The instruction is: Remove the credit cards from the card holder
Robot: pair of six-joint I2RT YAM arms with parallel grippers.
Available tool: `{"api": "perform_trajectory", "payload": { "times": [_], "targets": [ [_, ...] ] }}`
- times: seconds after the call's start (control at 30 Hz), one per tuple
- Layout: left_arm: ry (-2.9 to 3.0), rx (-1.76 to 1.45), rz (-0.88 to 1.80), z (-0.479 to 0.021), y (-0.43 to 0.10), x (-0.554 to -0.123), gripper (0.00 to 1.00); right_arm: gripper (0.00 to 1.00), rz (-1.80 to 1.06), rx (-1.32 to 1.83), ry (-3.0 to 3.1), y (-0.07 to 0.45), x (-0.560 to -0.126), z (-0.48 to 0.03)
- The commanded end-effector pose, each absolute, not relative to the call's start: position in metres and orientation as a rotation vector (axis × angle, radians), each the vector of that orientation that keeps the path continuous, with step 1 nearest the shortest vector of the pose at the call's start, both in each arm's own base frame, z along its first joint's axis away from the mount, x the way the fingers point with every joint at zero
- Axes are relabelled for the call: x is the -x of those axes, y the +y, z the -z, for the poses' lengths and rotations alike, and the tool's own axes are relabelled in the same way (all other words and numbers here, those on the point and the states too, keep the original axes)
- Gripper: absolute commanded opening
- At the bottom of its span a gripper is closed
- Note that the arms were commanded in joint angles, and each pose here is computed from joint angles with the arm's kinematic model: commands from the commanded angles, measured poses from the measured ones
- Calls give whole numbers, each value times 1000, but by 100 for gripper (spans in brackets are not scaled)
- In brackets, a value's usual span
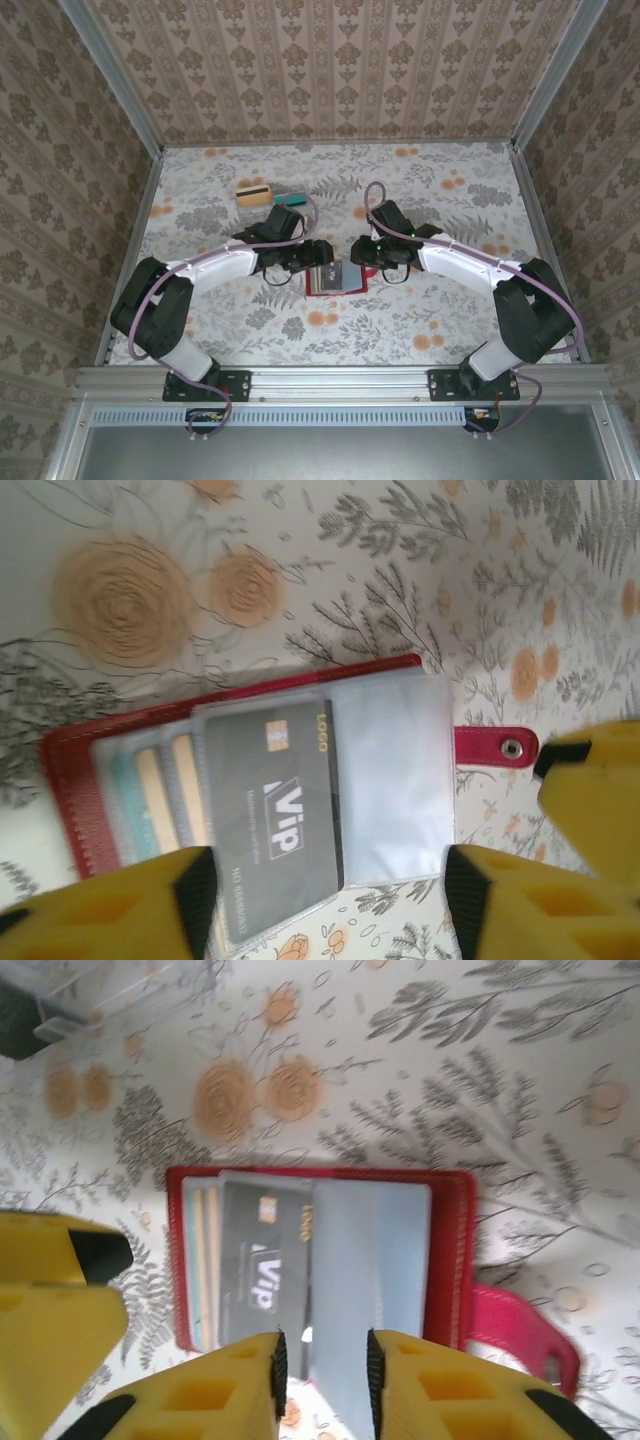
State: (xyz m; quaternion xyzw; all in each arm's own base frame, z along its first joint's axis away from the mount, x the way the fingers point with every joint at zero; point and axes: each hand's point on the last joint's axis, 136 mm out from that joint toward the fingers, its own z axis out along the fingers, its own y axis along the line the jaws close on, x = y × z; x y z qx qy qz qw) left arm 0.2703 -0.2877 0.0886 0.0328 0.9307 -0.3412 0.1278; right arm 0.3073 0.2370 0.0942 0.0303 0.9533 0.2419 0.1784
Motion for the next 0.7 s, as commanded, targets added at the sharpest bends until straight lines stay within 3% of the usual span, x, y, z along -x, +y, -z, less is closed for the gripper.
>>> {"api": "perform_trajectory", "payload": {
  "times": [0.0,0.03,0.23,0.67],
  "targets": [
    [2758,-92,899,-76,-268,-261,50,26,-794,-18,2686,265,-308,-102],
    [2767,-86,888,-74,-266,-261,45,25,-801,-2,2692,270,-307,-101],
    [2788,-75,871,-65,-263,-260,39,19,-769,6,2775,281,-302,-76],
    [2819,-77,835,-54,-260,-258,32,21,-792,-15,2859,292,-304,-39]
  ]
}}
